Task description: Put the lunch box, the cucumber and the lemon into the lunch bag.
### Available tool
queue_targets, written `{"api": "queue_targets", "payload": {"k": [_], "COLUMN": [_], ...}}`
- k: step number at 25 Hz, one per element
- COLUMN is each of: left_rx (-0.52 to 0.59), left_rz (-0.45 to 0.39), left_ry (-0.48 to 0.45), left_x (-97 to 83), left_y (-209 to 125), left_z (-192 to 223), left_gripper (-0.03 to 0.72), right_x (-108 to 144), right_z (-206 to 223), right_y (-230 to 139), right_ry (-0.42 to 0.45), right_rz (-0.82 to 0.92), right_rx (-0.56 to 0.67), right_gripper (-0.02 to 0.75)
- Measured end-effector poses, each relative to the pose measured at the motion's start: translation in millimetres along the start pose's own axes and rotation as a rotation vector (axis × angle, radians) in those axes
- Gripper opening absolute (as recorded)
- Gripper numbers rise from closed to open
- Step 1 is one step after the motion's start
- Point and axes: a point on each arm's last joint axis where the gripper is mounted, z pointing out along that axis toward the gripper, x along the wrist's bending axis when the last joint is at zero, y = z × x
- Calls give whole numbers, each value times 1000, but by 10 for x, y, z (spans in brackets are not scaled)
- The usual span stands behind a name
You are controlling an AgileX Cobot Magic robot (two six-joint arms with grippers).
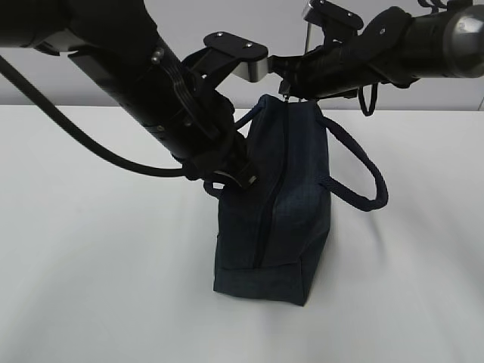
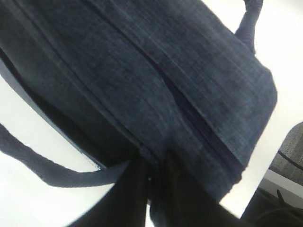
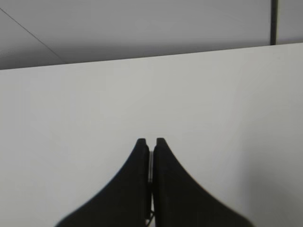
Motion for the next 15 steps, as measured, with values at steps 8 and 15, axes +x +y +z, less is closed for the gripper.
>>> {"api": "queue_targets", "payload": {"k": [8, 15], "left_rx": [10, -87], "left_rz": [-33, -170], "left_ry": [-15, -16], "left_x": [-44, -5], "left_y": [9, 337], "left_z": [-70, -416], "left_gripper": [244, 418], "right_x": [-46, -73], "right_z": [-7, -12], "right_y": [23, 48], "right_ry": [-2, -7], "right_rz": [6, 9], "right_rx": [10, 0], "right_gripper": [0, 0]}}
